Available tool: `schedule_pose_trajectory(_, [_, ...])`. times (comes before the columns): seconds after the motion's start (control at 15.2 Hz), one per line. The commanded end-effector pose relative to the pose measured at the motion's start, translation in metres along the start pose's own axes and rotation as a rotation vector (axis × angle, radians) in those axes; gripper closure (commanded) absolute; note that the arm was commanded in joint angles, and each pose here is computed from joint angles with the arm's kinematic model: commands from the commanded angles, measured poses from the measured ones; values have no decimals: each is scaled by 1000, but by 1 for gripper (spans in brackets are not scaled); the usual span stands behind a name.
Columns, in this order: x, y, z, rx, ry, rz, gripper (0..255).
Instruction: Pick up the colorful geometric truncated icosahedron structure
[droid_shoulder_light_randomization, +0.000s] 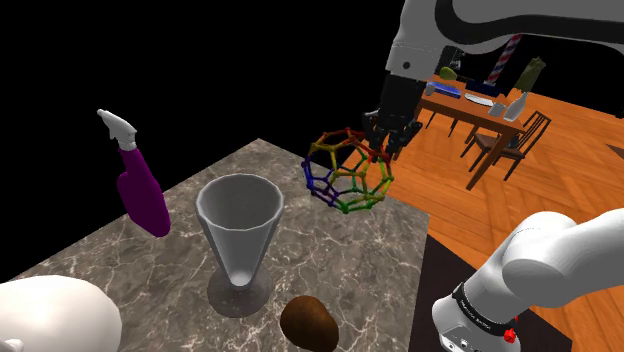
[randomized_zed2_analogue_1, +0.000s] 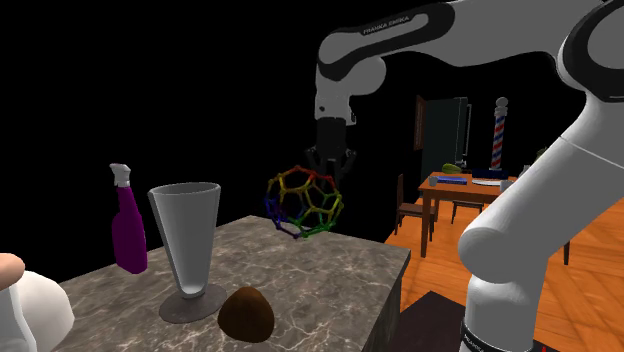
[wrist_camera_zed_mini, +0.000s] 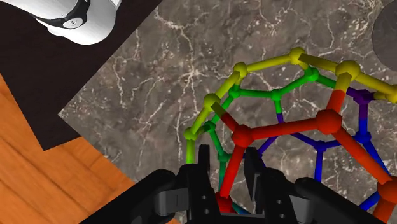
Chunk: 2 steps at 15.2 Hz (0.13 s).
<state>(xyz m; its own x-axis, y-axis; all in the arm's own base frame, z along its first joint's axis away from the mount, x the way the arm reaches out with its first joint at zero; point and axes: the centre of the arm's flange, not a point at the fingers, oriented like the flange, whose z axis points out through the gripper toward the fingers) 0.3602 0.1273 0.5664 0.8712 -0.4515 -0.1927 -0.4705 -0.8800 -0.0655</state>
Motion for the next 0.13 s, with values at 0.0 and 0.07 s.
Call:
schedule_pose_trajectory(0.0, [-1, 0, -7, 1, 1, 0, 255])
schedule_pose_trajectory(0.07, [-1, 0, -7, 1, 1, 0, 255])
